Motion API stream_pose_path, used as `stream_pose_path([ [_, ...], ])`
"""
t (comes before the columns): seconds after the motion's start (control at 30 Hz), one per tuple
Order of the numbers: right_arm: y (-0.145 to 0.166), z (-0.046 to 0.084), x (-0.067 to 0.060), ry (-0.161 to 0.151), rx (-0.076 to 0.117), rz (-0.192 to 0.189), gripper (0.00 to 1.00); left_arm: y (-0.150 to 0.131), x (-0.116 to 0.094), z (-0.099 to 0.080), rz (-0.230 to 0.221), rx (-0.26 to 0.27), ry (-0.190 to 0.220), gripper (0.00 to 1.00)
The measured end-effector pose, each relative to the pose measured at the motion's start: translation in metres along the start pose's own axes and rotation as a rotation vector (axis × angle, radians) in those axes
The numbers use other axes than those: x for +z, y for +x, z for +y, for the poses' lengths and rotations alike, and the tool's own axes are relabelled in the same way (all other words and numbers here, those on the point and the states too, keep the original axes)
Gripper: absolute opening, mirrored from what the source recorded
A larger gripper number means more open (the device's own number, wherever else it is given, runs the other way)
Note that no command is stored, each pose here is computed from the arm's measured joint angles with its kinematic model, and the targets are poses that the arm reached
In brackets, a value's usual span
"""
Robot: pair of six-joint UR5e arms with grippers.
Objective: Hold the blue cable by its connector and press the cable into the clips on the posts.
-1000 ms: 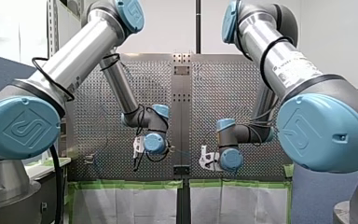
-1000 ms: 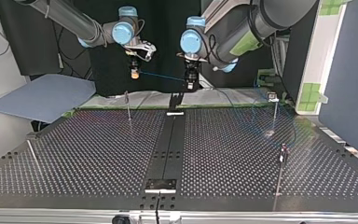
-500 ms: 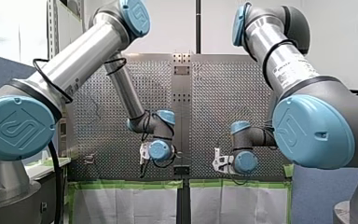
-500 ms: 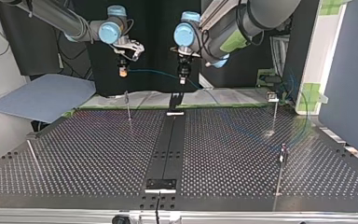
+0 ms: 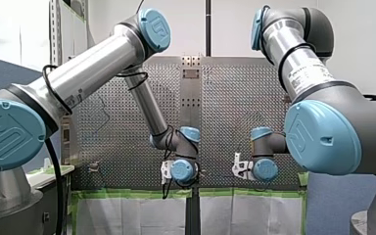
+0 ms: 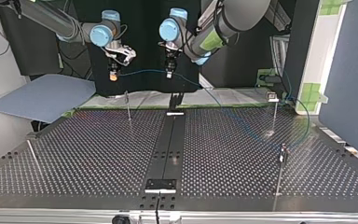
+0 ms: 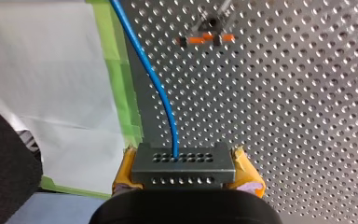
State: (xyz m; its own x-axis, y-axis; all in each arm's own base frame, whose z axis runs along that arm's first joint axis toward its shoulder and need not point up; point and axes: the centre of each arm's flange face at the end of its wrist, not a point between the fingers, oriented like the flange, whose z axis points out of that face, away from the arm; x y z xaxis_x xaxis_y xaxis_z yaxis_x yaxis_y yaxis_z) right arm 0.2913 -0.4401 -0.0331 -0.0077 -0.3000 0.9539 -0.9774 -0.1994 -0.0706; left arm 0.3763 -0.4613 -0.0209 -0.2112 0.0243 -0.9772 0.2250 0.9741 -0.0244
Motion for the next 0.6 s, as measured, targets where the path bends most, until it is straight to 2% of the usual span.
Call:
stream_pose_path([
  [0.3, 0.011, 0.015, 0.019, -0.023, 0.011, 0.027, 0.18, -0.005, 0.015, -0.019, -0.035, -0.016, 0.010, 0.02],
  [0.47, 0.006, 0.021, 0.029, -0.033, 0.006, 0.019, 0.18, 0.007, 0.019, -0.031, -0.021, -0.009, 0.022, 0.02],
  [0.6, -0.002, 0.027, 0.041, -0.043, 0.005, 0.008, 0.18, 0.016, 0.025, -0.042, -0.033, -0.019, 0.035, 0.02],
])
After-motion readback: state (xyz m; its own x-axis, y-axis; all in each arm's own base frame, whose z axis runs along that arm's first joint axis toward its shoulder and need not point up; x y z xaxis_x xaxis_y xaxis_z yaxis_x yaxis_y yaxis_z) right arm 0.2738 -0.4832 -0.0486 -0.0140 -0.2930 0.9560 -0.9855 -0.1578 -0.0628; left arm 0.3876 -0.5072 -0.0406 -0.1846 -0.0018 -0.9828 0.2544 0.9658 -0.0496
